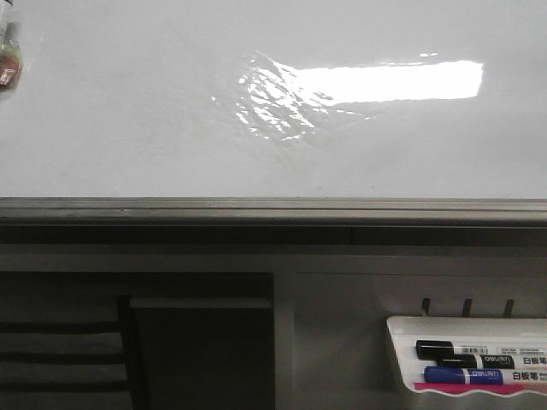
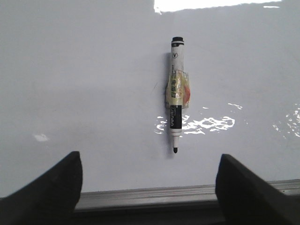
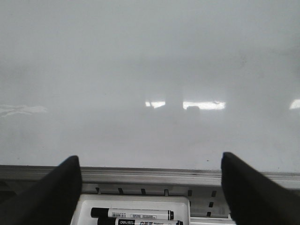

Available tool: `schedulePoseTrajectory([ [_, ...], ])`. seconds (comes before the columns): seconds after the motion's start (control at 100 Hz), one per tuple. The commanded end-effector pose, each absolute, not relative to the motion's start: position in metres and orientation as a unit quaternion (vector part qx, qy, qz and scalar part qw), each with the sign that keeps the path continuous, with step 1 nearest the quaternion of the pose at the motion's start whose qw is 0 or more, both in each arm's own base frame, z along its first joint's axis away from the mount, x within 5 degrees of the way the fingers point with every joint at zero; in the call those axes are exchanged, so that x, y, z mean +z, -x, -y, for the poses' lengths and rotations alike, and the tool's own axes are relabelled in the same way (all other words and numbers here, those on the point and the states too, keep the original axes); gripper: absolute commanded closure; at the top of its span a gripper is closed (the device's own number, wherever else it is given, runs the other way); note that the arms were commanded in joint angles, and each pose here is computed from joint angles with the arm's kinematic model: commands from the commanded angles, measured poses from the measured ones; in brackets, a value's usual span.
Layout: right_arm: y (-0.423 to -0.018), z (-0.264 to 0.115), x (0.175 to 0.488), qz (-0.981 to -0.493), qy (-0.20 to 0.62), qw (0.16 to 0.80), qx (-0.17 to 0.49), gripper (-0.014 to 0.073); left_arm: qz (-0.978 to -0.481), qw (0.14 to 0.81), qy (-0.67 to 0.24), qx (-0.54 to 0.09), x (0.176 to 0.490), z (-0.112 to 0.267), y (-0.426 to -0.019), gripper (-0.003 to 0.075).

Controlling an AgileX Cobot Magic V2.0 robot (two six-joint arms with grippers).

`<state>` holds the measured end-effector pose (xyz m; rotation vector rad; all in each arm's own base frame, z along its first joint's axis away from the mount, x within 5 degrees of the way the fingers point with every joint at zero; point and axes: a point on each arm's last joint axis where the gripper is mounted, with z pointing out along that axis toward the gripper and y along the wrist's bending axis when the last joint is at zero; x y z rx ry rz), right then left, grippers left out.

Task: Write number 7 on whiteboard

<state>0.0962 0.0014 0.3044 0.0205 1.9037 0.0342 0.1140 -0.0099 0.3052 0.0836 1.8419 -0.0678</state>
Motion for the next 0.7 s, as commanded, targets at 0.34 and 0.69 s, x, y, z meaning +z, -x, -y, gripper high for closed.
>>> schedulePoseTrajectory([
  [0.34, -0.100, 0.000, 0.322, -0.783, -0.004, 0.621, 0.005, 0.0050, -0.807, 0.588, -0.009, -0.057, 0.315, 0.014, -0.158, 0.0177],
  [0.69, -0.100, 0.000, 0.322, -0.784, -0.004, 0.621, 0.005, 0.0050, -0.826, 0.557, -0.060, -0.065, 0.307, 0.037, -0.209, 0.0177],
])
